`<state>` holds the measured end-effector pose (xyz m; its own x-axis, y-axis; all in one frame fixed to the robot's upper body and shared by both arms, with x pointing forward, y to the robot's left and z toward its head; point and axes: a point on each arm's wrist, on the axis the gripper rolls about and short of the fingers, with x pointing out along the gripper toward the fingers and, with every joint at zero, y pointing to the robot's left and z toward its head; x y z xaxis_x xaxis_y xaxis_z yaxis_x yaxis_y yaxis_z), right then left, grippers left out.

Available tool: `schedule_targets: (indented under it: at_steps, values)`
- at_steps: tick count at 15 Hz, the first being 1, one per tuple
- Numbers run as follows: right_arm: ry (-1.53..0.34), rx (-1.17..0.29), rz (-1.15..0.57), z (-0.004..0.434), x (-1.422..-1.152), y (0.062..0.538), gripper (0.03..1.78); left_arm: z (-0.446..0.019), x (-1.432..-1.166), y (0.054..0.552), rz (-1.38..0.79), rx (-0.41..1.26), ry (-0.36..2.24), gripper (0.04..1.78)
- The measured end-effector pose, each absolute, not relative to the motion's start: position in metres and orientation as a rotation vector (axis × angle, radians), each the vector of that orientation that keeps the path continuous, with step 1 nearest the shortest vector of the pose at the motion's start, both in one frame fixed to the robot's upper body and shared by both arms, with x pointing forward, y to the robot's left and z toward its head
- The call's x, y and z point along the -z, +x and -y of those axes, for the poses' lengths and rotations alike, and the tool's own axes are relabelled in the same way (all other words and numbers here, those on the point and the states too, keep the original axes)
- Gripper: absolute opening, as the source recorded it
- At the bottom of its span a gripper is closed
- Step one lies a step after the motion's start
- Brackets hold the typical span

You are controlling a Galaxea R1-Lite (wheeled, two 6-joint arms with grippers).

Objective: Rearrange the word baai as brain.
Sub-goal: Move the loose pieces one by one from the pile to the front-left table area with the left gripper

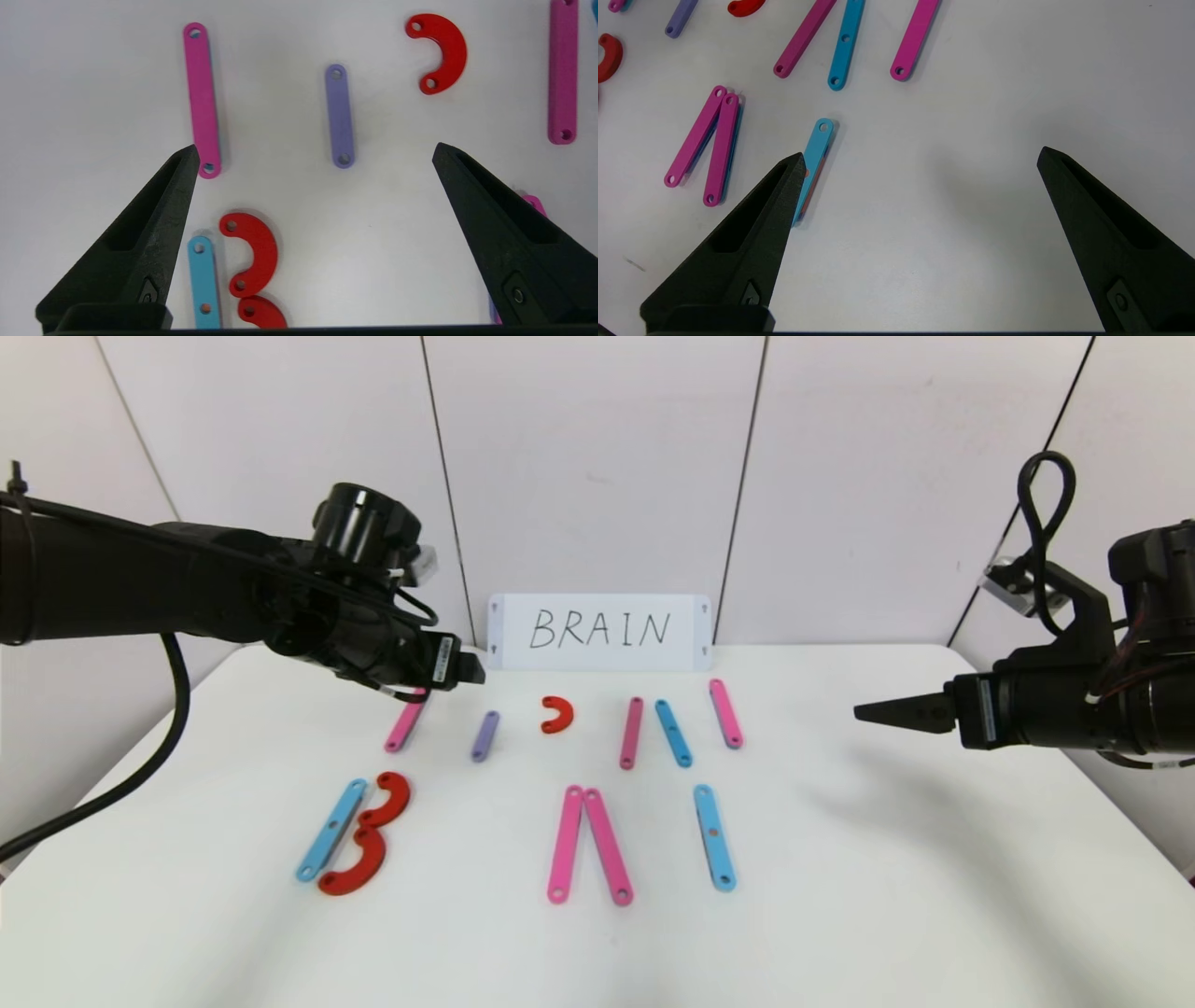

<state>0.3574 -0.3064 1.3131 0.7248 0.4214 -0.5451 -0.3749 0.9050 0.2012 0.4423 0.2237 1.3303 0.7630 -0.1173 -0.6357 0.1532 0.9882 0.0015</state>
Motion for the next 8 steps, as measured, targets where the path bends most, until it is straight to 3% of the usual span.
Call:
schedule_targets:
  at_steps: [4,8]
  values:
    - [0.078,-0.443,-0.633,0.305,-1.31,0.36,1.74,-0.261,-1.326,0.462,-0.686,0.058,0.054,1.74]
    - [0.077,-0.443,-0.641,0.304,-1.307,0.361,1.74,-0.285,-1.306,0.491,-0.723,-0.007,0.03,1.74]
